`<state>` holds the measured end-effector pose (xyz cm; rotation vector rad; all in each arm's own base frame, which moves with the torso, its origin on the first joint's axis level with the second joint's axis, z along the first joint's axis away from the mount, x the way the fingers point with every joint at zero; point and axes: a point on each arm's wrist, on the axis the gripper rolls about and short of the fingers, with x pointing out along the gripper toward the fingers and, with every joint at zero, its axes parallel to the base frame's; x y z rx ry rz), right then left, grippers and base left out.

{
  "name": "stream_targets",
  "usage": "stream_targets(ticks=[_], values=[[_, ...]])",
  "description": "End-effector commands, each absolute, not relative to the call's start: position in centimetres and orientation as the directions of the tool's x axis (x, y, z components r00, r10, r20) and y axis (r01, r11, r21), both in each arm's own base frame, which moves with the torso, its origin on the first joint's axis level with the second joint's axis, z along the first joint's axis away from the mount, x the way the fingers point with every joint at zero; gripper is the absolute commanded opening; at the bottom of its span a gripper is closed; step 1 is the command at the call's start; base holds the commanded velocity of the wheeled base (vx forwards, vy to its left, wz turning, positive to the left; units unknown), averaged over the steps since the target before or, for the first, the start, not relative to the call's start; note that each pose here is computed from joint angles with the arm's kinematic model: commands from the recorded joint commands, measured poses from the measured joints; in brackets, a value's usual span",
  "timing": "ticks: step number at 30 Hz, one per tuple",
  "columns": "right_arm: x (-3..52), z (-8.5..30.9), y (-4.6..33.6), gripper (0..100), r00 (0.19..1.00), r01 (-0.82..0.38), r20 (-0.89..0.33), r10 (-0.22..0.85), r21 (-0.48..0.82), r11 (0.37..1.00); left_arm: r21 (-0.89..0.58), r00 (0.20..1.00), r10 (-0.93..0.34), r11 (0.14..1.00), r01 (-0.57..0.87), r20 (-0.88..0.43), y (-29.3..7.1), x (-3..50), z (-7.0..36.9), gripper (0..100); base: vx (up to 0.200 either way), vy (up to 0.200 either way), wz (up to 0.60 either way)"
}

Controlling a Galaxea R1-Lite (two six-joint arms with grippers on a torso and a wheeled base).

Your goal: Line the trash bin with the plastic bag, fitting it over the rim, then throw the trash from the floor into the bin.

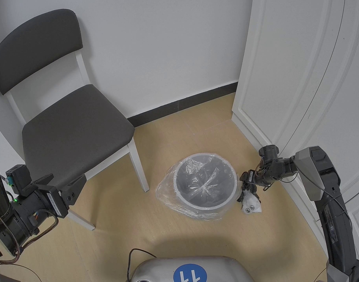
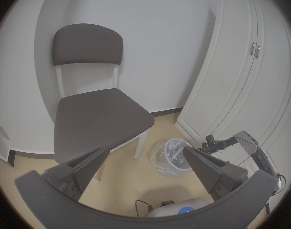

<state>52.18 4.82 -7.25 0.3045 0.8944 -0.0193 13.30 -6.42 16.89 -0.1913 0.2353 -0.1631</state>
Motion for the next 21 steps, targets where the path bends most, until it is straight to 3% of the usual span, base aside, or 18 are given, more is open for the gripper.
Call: stream_targets(ticks=[1,12,21], values=[[51.9,-9.6,5.2,100,0.598,0.119,-0.794,0.108,0.221,0.968,-0.205,0.965,-0.138,0.974,0.092,-0.222,-5.7,13.3,16.3,100,0.000,0.000,0.00],[51.4,-11.9,4.2,100,0.566,0.143,-0.824,0.018,0.119,0.983,-0.218,0.962,-0.129,0.973,0.076,-0.239,-6.2,14.6,15.5,100,0.000,0.000,0.00],[50.5,-13.2,3.9,100,0.481,0.140,-0.876,-0.040,0.032,0.990,-0.218,0.964,-0.133,0.972,0.082,-0.229,-6.3,14.8,15.5,100,0.000,0.000,0.00]])
